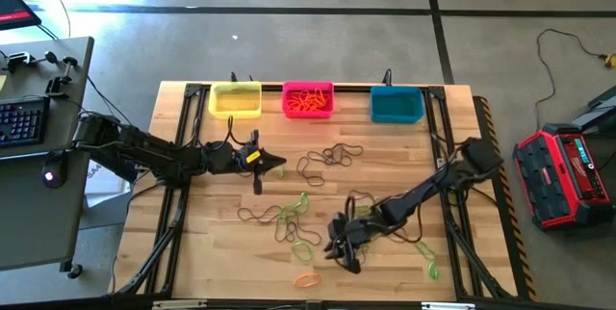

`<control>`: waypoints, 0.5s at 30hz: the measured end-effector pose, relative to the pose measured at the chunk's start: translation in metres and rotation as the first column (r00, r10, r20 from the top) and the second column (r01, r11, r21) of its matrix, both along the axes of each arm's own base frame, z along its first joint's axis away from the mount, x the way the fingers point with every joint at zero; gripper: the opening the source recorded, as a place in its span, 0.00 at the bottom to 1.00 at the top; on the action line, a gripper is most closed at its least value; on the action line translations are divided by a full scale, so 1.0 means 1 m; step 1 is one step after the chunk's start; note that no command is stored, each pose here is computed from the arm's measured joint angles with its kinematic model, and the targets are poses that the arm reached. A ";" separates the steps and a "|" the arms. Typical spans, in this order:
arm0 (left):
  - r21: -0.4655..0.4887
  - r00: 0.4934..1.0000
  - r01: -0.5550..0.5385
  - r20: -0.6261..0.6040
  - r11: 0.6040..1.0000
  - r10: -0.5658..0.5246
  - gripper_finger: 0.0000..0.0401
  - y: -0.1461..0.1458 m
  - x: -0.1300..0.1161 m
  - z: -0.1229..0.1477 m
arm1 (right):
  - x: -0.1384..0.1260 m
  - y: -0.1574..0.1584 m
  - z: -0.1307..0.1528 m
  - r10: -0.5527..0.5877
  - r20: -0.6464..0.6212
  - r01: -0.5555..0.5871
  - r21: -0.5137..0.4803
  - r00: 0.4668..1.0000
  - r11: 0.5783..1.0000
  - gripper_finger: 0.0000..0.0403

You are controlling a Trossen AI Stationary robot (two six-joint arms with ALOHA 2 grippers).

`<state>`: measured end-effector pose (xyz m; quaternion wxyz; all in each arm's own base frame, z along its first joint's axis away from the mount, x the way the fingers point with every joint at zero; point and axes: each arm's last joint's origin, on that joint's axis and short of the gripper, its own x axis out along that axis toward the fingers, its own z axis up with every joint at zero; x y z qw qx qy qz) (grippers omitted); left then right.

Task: Sort rubber bands into baskets
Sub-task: Put the orange rubber band into the pink bin

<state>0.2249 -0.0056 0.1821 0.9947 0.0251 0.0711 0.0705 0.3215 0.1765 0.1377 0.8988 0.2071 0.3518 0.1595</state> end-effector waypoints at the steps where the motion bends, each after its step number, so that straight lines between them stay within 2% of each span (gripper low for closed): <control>1: -0.003 1.000 -0.005 0.001 1.000 0.005 0.00 0.000 0.000 0.000 | 0.004 0.004 0.001 -0.002 -0.012 0.002 0.003 1.000 1.000 0.24; 6: 0.004 0.998 -0.059 0.012 0.998 0.059 0.00 0.002 0.000 0.001 | 0.027 0.025 0.014 0.052 -0.083 -0.056 -0.046 0.995 0.997 0.27; 11: 0.009 0.993 -0.114 0.023 0.993 0.113 0.00 0.003 0.000 0.002 | 0.039 0.033 0.034 0.112 -0.152 -0.127 -0.095 0.982 0.987 0.30; 15: 0.006 0.991 -0.129 0.024 0.992 0.129 0.00 0.004 0.000 0.002 | 0.041 0.033 0.044 0.062 -0.208 -0.096 -0.156 0.976 0.983 0.31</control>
